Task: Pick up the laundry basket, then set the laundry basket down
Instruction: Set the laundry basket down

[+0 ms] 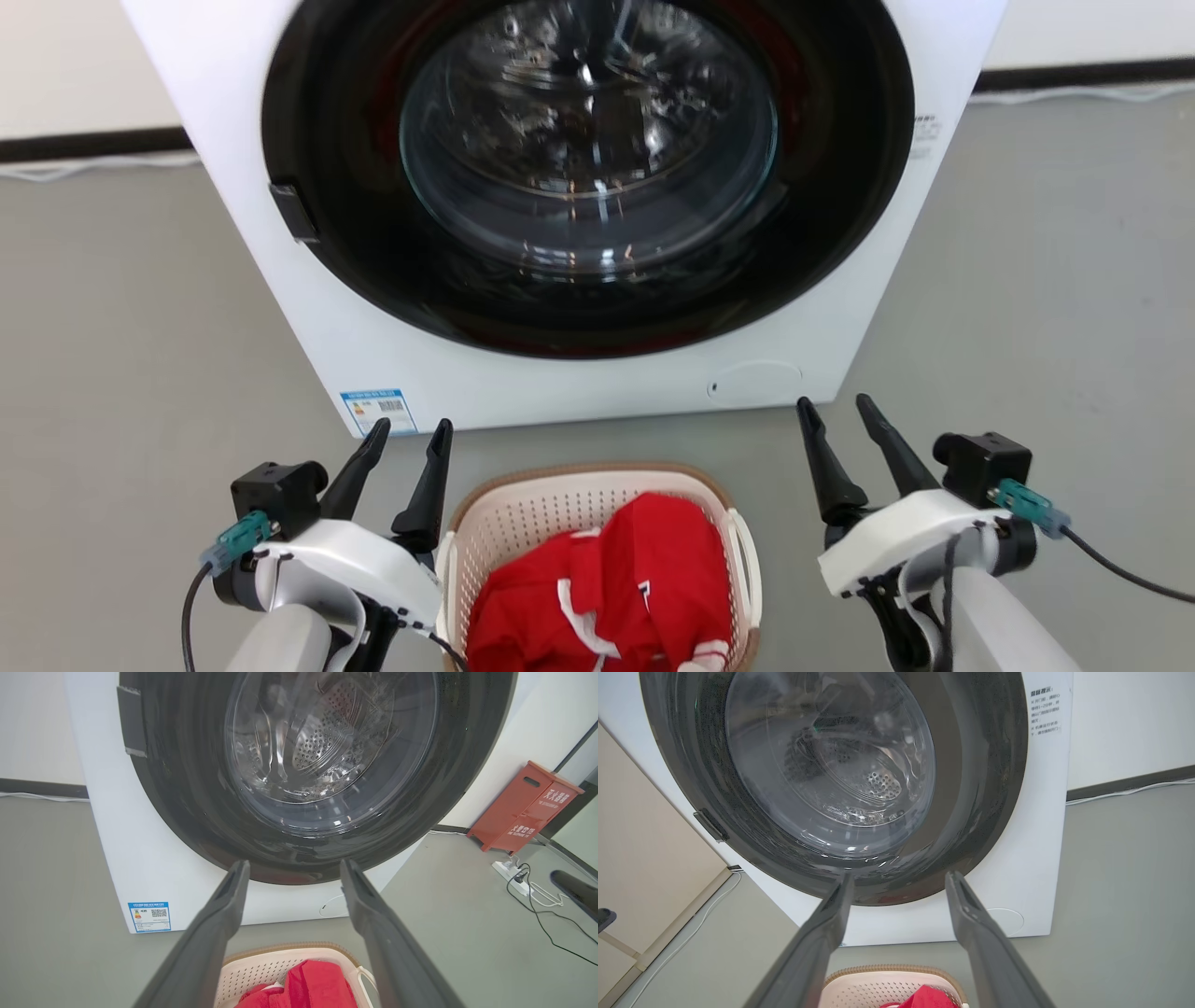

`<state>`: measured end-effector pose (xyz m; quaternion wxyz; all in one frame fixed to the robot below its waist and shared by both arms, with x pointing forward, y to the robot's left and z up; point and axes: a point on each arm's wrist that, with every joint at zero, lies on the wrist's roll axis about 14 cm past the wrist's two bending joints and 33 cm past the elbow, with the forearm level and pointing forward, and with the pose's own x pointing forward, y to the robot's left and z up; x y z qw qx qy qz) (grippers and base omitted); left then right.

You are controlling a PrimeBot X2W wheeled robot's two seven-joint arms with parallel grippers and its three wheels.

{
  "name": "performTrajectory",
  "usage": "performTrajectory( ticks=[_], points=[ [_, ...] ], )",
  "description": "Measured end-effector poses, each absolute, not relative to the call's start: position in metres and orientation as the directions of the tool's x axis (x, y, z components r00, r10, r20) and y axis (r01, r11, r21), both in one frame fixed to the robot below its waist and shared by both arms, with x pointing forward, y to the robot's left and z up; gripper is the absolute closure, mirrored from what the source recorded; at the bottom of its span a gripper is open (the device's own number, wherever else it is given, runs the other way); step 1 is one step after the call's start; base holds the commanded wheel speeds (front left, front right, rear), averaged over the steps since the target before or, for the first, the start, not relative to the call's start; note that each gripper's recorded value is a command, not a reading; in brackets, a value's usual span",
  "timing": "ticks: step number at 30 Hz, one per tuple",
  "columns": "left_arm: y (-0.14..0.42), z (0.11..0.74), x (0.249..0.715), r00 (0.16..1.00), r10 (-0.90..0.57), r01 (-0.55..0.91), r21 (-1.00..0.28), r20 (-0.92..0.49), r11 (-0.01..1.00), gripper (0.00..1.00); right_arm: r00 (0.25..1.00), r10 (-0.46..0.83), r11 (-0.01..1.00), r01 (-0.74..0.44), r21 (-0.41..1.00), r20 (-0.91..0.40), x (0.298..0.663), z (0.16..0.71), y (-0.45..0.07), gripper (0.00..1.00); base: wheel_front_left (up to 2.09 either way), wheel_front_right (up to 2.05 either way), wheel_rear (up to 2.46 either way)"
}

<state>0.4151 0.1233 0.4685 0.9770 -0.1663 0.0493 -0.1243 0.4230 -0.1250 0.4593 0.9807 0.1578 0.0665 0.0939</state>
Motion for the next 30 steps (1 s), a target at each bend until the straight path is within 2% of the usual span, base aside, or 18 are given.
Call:
performTrajectory(
  ticks=[5, 16, 30],
  points=[
    [0.135, 0.492, 0.403, 0.975, -0.221, 0.214, -0.325, 0.017, 0.921, 0.0, 0.982, 0.189, 0.943, -0.172, 0.283, -0.032, 0.414, 0.481, -0.131, 0.0, 0.0, 0.0, 0.0],
    [0.152, 0.509, 0.387, 0.988, -0.131, 0.151, -0.338, 0.081, 0.929, 0.0, 0.99, 0.126, 0.962, -0.136, 0.238, 0.059, 0.397, 0.505, -0.151, 0.0, 0.0, 0.0, 0.0],
    [0.16, 0.506, 0.378, 0.993, -0.09, 0.112, -0.315, 0.082, 0.942, 0.0, 0.994, 0.076, 0.971, -0.092, 0.221, 0.077, 0.393, 0.51, -0.166, 0.0, 0.0, 0.0, 0.0]
  ],
)
